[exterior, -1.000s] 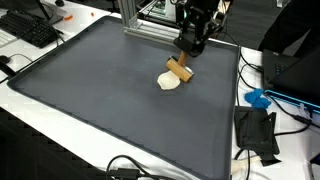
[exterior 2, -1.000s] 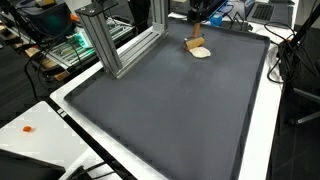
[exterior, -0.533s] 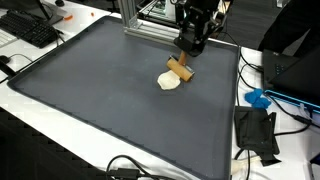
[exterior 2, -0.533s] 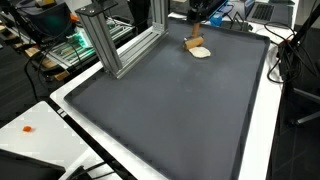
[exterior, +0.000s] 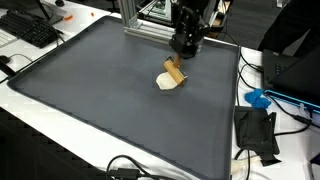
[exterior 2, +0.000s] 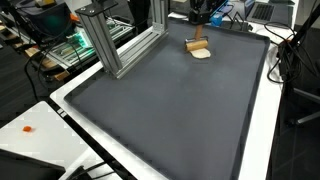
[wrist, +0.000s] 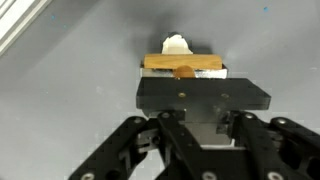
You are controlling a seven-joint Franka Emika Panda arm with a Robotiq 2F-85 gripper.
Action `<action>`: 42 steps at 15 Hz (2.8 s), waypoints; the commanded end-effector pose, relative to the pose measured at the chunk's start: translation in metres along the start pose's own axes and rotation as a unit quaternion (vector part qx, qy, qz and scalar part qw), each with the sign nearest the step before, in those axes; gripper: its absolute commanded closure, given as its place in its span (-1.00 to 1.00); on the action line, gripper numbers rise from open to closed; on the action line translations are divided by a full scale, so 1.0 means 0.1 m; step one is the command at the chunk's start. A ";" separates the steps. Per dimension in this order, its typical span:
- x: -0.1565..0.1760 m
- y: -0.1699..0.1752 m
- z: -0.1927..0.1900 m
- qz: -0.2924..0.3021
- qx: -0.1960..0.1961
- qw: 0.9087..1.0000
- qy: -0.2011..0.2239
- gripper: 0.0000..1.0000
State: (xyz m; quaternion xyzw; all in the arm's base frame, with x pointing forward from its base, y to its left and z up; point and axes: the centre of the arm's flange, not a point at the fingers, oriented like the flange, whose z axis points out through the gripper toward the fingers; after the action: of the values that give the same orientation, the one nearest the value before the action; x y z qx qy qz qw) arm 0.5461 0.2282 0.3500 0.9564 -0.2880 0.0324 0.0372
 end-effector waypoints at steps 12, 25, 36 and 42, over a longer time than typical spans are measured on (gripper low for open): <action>0.49 0.35 0.42 0.199 -0.001 0.978 0.062 0.57; 0.51 0.50 0.07 0.029 0.015 0.998 0.062 0.57; 0.34 0.65 -0.35 -0.218 0.040 0.971 0.087 0.57; 0.01 0.57 -0.24 -0.384 0.042 0.919 0.079 0.57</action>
State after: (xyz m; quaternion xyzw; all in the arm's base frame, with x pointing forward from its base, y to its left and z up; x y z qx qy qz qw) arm 0.5340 0.1803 0.3797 0.9935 0.0339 0.1023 0.0369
